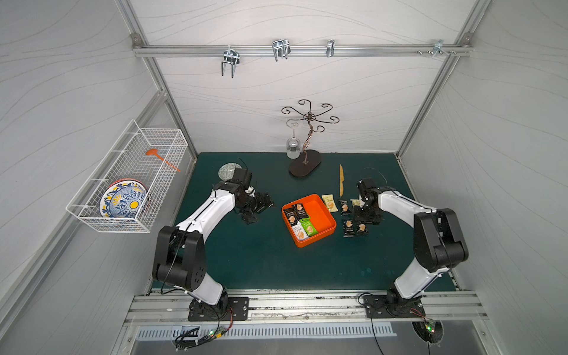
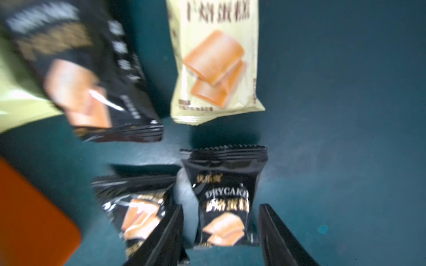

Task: Take the cookies out of the storage box
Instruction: Place the cookie at the center of the board, then adjust the storage box at the center of the board.

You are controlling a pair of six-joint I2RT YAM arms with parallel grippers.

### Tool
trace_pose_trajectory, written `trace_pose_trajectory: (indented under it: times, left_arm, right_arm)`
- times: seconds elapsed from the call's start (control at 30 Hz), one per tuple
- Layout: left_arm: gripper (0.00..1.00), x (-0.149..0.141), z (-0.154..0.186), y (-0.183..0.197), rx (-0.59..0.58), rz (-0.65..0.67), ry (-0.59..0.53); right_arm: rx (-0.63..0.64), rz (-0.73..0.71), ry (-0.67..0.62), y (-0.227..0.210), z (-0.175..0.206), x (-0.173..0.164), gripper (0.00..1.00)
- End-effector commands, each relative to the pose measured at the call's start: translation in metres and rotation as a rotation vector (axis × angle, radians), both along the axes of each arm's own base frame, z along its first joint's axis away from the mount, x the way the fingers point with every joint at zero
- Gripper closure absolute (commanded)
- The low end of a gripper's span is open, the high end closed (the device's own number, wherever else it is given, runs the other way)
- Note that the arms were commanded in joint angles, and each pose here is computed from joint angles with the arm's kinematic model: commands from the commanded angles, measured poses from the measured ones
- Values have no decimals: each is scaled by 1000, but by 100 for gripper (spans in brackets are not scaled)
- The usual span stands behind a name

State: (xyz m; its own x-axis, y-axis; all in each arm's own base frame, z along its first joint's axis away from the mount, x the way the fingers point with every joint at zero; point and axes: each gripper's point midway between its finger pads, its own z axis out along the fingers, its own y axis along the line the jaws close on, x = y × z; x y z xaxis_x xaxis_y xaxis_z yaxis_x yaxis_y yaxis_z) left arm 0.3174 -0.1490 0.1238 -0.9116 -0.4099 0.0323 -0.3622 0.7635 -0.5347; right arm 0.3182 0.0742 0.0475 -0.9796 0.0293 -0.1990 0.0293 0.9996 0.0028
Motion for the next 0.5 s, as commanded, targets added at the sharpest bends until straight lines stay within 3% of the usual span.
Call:
trace_pose_trajectory:
  times: [0.0, 0.1, 0.2, 0.47]
  left_arm:
    - [3, 4, 10, -1, 1, 4, -45]
    - [3, 5, 11, -1, 2, 7, -48]
    - [3, 4, 13, 0, 2, 8, -54]
    - [3, -6, 14, 5, 24, -2, -56]
  right_arm:
    - [83, 21, -50, 15, 31, 1, 47]
    - [170, 87, -70, 42, 41, 6, 65]
    - [201, 159, -72, 66, 38, 10, 97]
    - [240, 251, -8, 105, 14, 10, 100]
